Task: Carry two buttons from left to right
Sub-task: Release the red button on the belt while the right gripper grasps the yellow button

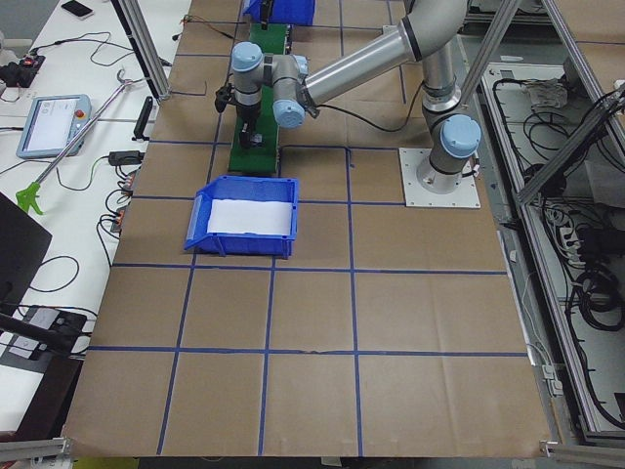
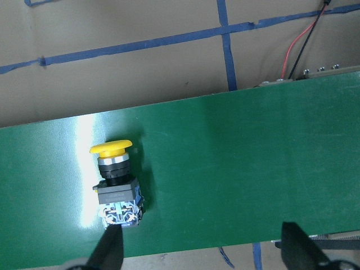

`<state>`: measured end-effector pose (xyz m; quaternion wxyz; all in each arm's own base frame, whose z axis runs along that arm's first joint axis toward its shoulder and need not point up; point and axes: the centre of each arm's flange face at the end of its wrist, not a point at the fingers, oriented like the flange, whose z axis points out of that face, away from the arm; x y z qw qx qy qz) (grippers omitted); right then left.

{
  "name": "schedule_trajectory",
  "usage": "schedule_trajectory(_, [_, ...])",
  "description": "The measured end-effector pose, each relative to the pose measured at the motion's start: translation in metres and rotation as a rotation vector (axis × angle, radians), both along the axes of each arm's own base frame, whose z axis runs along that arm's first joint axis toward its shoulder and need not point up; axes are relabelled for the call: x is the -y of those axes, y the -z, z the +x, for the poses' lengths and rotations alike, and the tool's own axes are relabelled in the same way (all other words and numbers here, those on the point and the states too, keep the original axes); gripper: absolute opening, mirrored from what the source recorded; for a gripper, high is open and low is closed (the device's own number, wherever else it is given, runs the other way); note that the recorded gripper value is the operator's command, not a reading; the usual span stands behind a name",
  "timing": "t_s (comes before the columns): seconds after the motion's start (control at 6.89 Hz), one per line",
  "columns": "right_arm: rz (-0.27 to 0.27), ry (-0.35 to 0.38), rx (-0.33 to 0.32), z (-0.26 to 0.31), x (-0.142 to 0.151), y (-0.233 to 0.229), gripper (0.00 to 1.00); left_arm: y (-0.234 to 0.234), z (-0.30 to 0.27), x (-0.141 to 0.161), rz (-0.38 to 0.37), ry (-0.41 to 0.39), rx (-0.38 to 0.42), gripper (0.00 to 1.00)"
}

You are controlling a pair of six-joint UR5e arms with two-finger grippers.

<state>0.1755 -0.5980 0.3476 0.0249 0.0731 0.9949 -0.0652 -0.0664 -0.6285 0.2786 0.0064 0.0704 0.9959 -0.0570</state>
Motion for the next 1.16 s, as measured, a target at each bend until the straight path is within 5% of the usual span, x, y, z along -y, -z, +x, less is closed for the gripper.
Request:
schedule_trajectory(0.44, [0.046, 0.004, 0.001, -0.001, 0.015, 0.036, 1.0, -0.079, -0.004, -0.027, 0.066, 0.004, -0.007, 1.0])
schedule_trajectory(1.16, [0.042, 0.004, 0.001, 0.001, 0.042, 0.082, 0.99, -0.194, -0.035, -0.094, 0.129, -0.017, -0.008, 1.0])
